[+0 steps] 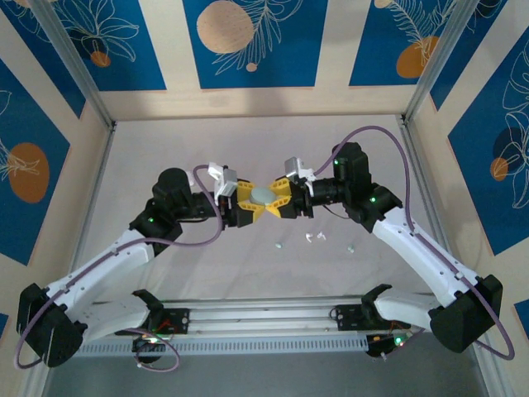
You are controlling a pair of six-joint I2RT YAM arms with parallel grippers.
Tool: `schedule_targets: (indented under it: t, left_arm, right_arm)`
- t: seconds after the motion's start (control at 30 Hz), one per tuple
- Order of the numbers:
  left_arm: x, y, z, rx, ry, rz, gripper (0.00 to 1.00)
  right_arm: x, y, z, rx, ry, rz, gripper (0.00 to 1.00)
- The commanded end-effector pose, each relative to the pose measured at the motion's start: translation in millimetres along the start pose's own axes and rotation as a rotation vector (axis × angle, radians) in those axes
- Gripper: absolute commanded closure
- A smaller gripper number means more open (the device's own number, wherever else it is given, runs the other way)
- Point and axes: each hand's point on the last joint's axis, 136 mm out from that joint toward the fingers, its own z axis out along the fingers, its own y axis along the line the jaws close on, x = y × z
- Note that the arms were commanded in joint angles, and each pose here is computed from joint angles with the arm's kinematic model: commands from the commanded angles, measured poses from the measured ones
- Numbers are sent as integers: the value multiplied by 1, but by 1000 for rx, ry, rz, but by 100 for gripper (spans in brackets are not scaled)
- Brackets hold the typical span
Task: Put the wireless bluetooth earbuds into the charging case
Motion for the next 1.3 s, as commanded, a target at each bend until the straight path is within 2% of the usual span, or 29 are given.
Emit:
schedule_targets:
  t: [0.0, 0.27, 0.47, 0.73, 1.03, 1.27]
  left_arm:
    - [-19, -17, 2, 78, -34, 41, 52]
    - [-19, -15, 3, 73, -39, 44, 63]
    - [-12, -16, 1, 63, -21, 75, 69]
    - [-10, -19, 1, 81, -21, 95, 70]
    - [-11, -15, 2, 63, -61, 72, 70]
    - [-5, 6, -1, -73, -73, 44, 70]
  right_arm:
    - [0, 2, -2, 9, -6, 2, 66]
    - [5, 1, -2, 13, 5, 7, 65]
    - [-4, -10, -7, 40, -17, 130, 54]
    - [-10, -27, -16, 74, -29, 323, 43]
    - [-9, -46, -19, 153, -12, 483, 36]
    - [-31, -31, -25, 101, -40, 495, 30]
